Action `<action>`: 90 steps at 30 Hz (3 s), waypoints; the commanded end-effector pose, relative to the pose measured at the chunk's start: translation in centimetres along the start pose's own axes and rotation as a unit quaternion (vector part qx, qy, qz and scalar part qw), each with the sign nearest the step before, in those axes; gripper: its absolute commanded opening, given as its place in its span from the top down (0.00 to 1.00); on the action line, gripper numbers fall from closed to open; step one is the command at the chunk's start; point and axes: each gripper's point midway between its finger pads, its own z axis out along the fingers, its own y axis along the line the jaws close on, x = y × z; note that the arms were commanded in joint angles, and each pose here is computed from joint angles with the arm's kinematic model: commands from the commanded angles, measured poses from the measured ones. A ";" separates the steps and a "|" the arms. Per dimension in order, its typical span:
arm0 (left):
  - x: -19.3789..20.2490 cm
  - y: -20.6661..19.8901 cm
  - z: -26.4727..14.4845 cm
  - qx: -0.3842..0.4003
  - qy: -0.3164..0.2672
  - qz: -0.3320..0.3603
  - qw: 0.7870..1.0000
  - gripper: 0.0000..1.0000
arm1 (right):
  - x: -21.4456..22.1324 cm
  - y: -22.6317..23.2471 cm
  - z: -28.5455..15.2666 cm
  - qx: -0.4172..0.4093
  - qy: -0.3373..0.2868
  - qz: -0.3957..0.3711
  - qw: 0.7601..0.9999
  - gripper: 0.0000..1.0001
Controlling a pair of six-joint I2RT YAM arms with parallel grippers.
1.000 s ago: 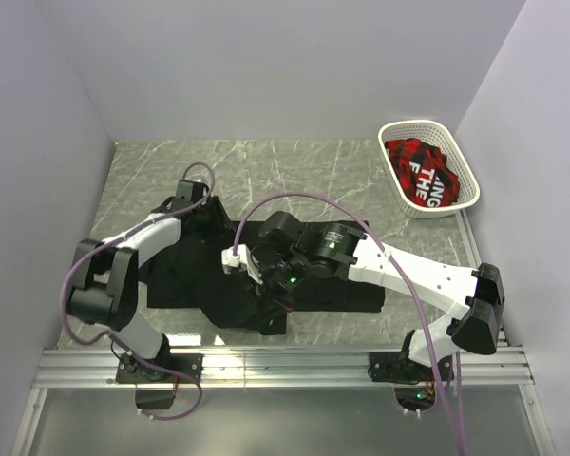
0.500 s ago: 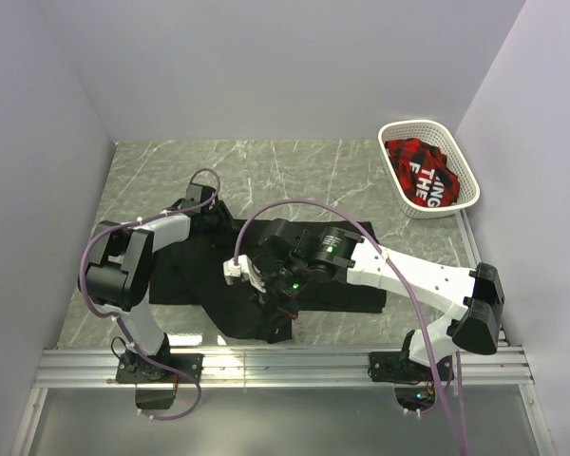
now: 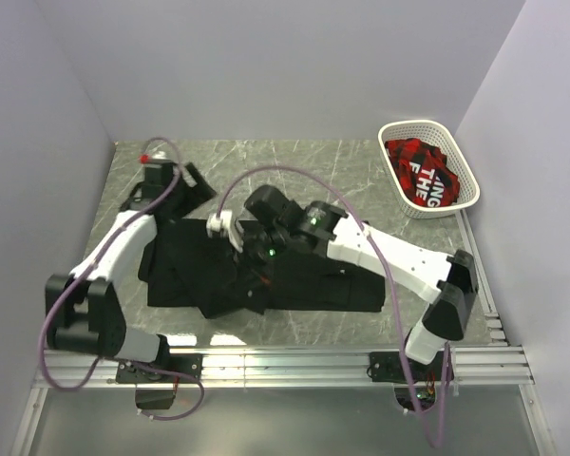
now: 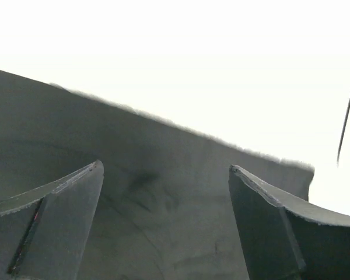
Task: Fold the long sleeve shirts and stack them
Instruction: Fold the shirt
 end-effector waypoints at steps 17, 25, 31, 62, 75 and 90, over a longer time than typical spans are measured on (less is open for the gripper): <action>-4.0 8.2 -4.2 -0.120 -0.099 0.051 0.986 0.05 | 2.1 -22.8 -8.4 0.214 -0.193 0.401 0.870 1.00; -3.1 8.6 -3.3 -0.123 -0.072 0.052 0.988 0.05 | 7.9 -23.5 -9.5 0.254 -0.194 0.476 0.820 1.00; -2.3 9.2 -2.5 -0.135 -0.049 0.052 0.988 0.05 | 10.2 -24.3 -11.1 0.273 -0.201 0.512 0.789 1.00; 5.3 9.0 -4.4 -0.068 0.020 -0.038 0.997 0.10 | 6.3 -22.2 -15.2 0.294 -0.197 0.514 0.781 0.92; 5.4 9.6 -3.9 -0.086 0.033 -0.020 0.996 0.10 | 8.5 -21.7 -15.0 0.306 -0.179 0.539 0.764 0.90; 3.6 8.6 -3.9 -0.078 0.035 0.024 0.996 0.09 | 15.6 -25.7 -14.3 0.362 -0.130 0.573 0.724 0.85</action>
